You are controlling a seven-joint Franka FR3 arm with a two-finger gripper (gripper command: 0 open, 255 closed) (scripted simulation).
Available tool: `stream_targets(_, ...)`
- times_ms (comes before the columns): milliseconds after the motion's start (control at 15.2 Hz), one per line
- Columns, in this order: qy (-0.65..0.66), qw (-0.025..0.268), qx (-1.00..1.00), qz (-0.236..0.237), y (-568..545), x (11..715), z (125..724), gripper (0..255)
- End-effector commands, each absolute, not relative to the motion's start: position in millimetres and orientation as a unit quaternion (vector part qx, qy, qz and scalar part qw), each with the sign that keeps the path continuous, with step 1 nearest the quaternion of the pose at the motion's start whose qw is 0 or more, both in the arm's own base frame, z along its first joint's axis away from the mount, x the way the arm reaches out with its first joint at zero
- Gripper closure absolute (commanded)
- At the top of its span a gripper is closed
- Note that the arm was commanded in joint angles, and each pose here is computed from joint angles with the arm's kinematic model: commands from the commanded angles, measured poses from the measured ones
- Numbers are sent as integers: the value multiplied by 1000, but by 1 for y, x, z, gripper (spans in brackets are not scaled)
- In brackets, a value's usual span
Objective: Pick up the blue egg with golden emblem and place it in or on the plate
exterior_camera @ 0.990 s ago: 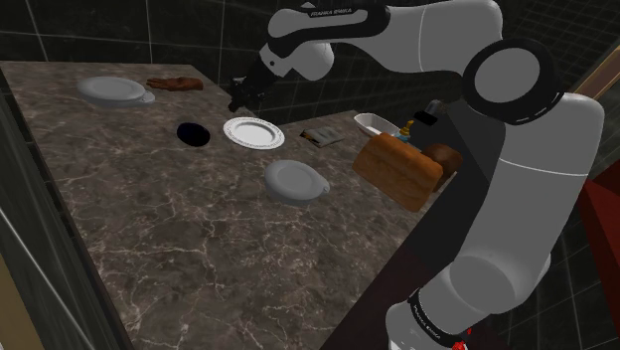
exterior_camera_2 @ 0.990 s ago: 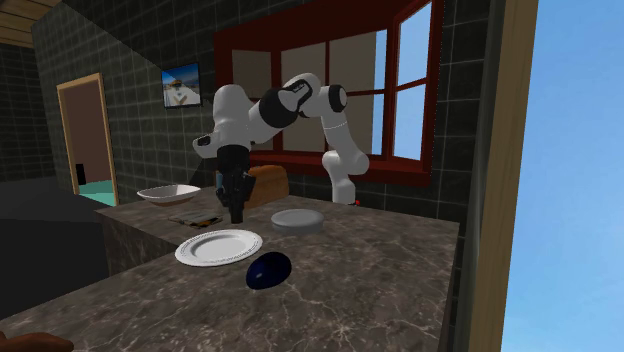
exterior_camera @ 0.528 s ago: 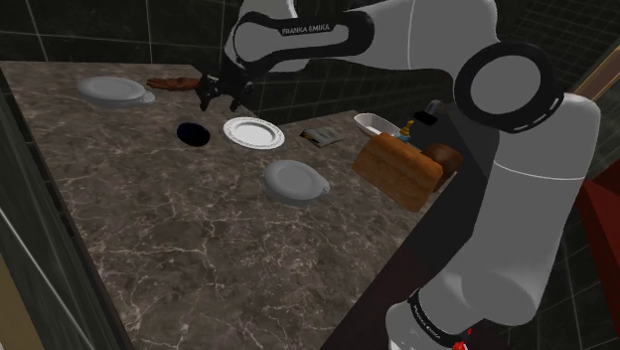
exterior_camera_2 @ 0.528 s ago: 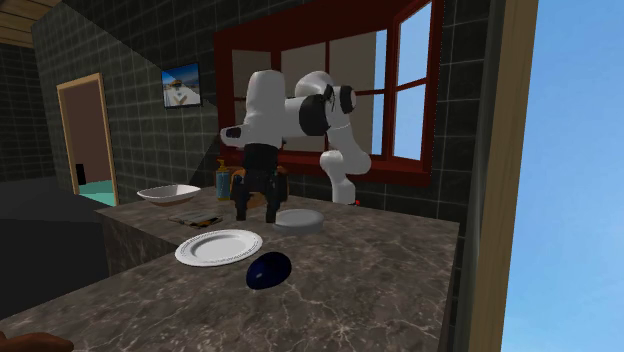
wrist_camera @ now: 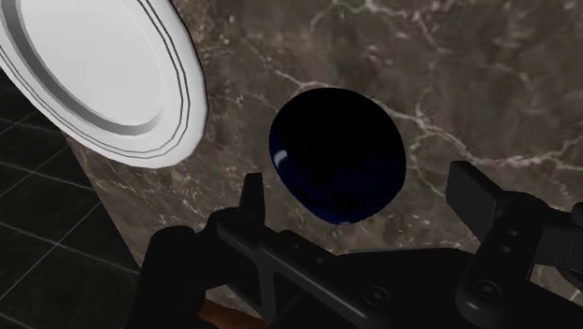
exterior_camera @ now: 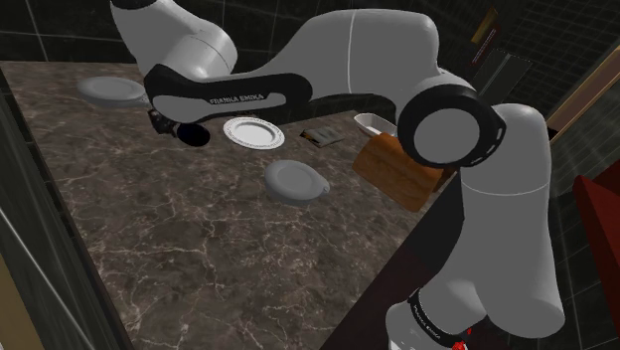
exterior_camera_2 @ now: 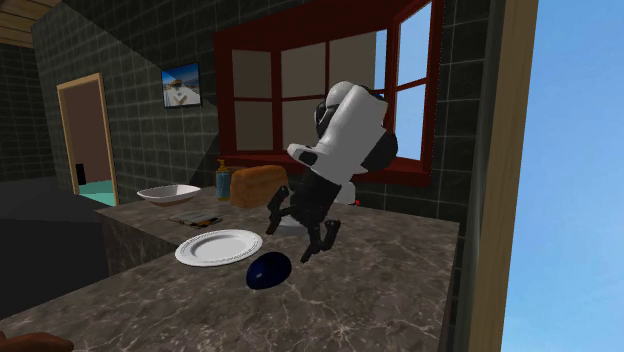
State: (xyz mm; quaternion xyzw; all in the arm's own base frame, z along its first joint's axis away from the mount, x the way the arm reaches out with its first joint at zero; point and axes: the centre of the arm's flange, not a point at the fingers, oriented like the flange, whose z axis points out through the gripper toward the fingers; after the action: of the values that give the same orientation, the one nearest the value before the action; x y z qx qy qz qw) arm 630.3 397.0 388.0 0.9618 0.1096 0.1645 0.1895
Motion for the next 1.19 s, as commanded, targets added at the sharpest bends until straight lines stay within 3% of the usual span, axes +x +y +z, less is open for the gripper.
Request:
stream_targets(0,110,206,958,167,401,632,379,0)
stream_targets(858,110,206,958,167,391,642,353,0)
stream_targets(924,110,206,958,167,391,642,353,255)
stream_targets(1122,110,206,958,167,390,642,353,255)
